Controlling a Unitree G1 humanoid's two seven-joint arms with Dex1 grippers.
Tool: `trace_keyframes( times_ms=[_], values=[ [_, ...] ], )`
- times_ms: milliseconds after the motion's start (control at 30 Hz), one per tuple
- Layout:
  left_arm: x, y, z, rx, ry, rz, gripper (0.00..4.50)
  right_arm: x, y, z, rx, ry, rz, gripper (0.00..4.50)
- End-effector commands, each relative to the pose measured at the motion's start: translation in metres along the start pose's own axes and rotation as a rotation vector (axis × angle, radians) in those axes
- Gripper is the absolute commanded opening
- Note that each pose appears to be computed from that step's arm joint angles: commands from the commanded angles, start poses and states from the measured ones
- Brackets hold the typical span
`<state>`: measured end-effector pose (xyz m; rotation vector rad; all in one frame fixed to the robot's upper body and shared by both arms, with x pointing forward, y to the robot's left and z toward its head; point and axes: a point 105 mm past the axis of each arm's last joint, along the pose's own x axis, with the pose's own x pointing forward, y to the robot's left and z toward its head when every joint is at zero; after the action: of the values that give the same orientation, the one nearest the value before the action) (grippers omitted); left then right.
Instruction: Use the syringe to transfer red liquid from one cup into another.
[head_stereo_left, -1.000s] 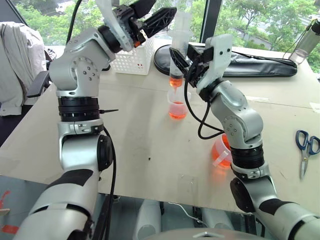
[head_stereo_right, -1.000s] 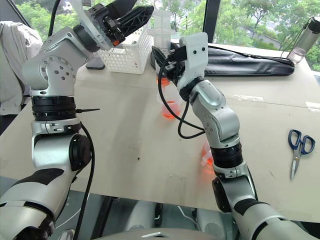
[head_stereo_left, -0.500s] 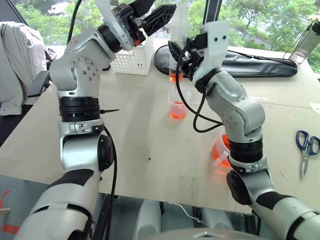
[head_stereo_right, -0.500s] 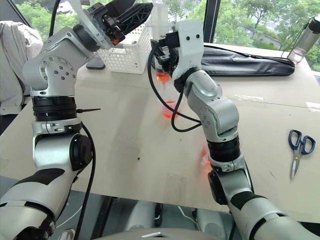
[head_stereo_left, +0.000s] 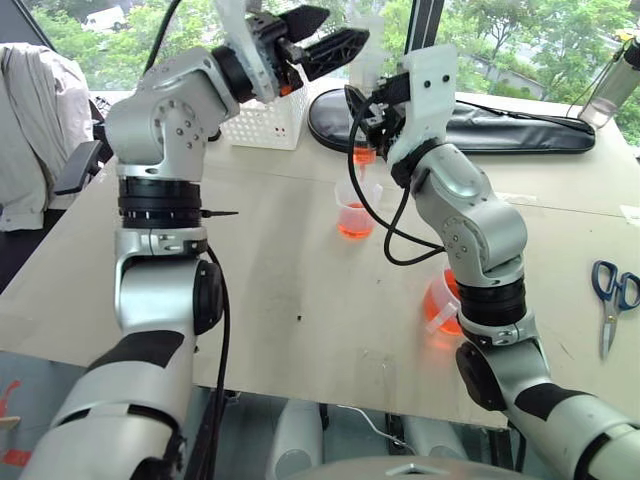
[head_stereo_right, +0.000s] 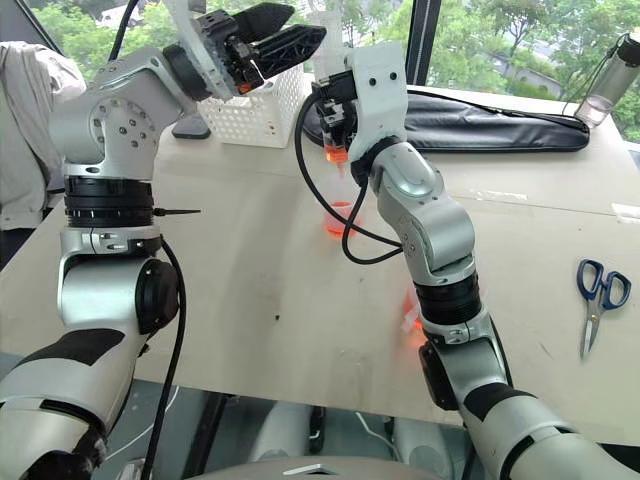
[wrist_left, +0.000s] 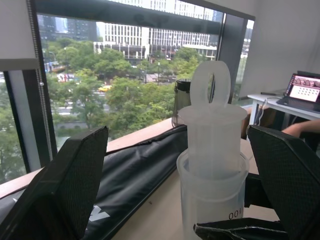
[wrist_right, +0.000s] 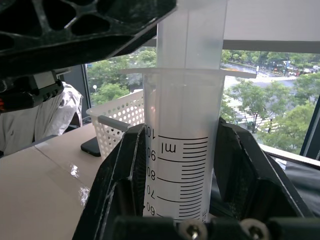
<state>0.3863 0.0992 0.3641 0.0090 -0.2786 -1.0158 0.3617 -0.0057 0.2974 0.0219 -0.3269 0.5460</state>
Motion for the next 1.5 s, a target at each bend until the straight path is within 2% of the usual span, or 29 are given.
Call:
trace_keyframes(
  times_ms=[33,500,867,967,1233,1267,1500],
  values=[
    [0.001,-0.002,0.023,0.057,-0.042,-0.026,4.50,-0.003,0.002,0.018,-0.023,-0.073,0.003,1.49],
    [0.001,0.003,0.010,0.039,-0.036,-0.027,4.50,-0.009,0.008,-0.006,-0.026,-0.032,0.006,1.49],
    [0.005,0.001,0.001,0.040,0.019,-0.049,4.50,-0.010,0.013,-0.009,-0.036,-0.048,0.041,1.49],
    [0.007,-0.002,0.001,0.044,0.024,-0.069,3.70,-0.010,0.015,-0.009,-0.037,-0.052,0.050,1.49],
    [0.009,-0.006,-0.001,0.047,0.043,-0.103,0.24,-0.009,0.017,-0.011,-0.034,-0.056,0.053,1.49],
    [0.009,-0.006,-0.001,0.046,0.042,-0.104,0.01,-0.009,0.017,-0.011,-0.033,-0.056,0.052,1.49],
    [0.011,-0.009,0.003,0.047,0.038,-0.121,0.00,-0.007,0.016,-0.014,-0.027,-0.052,0.045,1.49]
  ],
)
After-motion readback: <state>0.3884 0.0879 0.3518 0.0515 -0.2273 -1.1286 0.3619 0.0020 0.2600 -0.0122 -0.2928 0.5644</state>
